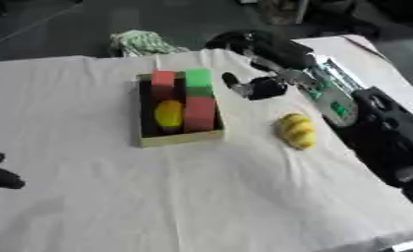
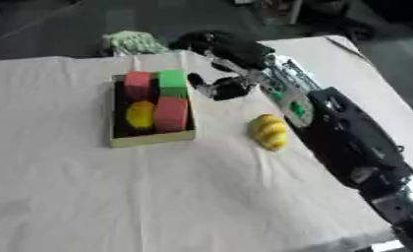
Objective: Pick up objects on the table and place them in the box.
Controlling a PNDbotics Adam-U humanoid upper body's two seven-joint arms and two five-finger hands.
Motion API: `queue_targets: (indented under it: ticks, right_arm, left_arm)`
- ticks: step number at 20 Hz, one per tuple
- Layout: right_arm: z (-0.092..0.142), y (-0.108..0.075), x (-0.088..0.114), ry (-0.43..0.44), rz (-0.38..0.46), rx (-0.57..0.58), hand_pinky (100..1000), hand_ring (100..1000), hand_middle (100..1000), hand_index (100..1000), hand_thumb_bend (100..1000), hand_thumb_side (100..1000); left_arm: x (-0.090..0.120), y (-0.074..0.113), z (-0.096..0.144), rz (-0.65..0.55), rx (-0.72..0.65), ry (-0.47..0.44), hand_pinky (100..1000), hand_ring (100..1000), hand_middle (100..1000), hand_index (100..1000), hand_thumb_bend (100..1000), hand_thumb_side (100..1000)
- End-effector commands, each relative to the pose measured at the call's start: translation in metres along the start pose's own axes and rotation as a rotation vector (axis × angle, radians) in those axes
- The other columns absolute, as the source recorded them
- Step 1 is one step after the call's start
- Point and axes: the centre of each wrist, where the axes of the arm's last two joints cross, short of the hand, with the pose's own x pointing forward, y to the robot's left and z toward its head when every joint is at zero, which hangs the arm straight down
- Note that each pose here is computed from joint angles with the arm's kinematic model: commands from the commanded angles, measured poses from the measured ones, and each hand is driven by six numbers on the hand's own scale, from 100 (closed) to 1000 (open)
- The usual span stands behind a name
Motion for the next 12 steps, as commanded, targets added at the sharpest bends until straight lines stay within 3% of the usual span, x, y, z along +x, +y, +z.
queue_targets:
  ticks: [1, 8, 9, 12]
  right_arm:
    - [0.013, -0.023, 0.007, -0.023, 0.018, 0.011, 845, 917, 906, 990, 100, 189]
    - [0.044, -0.011, 0.027, 0.069, -0.132, 0.052, 855, 939, 924, 1000, 100, 217]
    - [0.049, -0.008, 0.028, 0.090, -0.159, 0.062, 858, 944, 926, 1000, 100, 141]
    - [0.066, 0.003, 0.030, 0.165, -0.231, 0.104, 861, 947, 927, 1000, 100, 121]
  left_arm:
    - [0.006, 0.006, 0.000, -0.033, 0.013, -0.014, 816, 640, 584, 830, 100, 670]
    - [0.006, 0.007, 0.001, -0.041, 0.021, -0.003, 816, 641, 585, 830, 100, 678]
    - [0.006, 0.007, 0.001, -0.041, 0.019, -0.002, 816, 641, 585, 830, 100, 678]
    - [0.005, 0.007, 0.001, -0.042, 0.015, 0.003, 817, 642, 586, 831, 100, 682]
